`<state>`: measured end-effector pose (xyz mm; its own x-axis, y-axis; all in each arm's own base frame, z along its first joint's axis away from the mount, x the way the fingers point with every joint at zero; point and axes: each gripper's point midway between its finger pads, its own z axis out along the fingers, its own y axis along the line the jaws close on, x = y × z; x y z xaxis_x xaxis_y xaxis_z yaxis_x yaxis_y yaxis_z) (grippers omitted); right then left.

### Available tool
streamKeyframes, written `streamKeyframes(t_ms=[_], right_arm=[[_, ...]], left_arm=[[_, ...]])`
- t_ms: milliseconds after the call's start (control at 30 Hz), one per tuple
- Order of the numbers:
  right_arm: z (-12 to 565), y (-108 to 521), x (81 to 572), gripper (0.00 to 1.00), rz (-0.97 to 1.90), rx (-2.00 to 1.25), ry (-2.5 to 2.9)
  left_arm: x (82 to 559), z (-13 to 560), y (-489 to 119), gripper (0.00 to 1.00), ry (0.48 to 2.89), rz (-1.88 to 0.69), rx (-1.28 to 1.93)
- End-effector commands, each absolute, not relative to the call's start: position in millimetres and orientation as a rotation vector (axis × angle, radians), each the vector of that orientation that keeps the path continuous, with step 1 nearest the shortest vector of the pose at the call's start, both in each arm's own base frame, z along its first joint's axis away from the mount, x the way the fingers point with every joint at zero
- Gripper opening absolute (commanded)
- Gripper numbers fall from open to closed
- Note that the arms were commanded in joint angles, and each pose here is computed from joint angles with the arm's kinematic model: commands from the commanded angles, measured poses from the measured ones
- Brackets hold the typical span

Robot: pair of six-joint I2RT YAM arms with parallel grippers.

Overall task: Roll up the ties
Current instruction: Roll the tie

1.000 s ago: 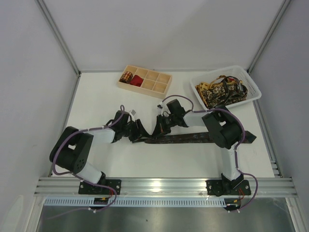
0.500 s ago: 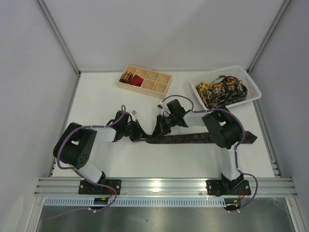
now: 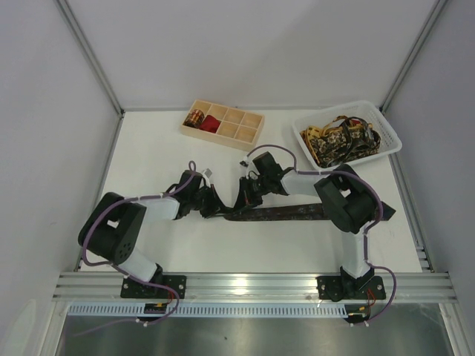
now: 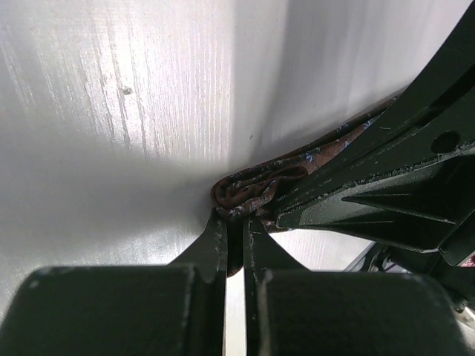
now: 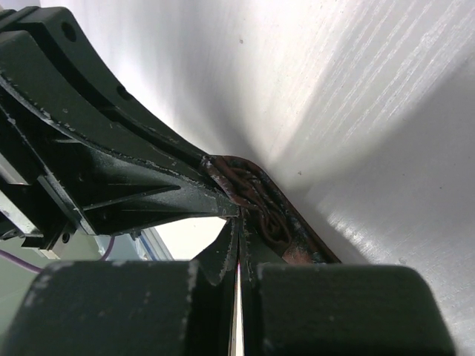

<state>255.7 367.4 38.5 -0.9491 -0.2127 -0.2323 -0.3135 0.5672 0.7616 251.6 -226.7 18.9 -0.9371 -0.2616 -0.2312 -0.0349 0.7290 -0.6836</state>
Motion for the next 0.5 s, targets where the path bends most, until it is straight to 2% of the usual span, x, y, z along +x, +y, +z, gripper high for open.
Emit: streamKeyframes(t_ms=[0, 267, 467], right_arm=[[45, 363, 251, 0.00, 1.306, -0.474, 2.666], [6, 348, 247, 0.00, 1.253, -0.427, 2.734], [8, 351, 246, 0.00, 1.265, -0.447, 2.725]], left_arm=[[249, 7, -211, 0.00, 2.655, -0.871, -0.208], [253, 17, -207, 0.01, 2.645, -0.829, -0.170], [260, 33, -196, 0.00, 2.622, -0.724, -0.099]])
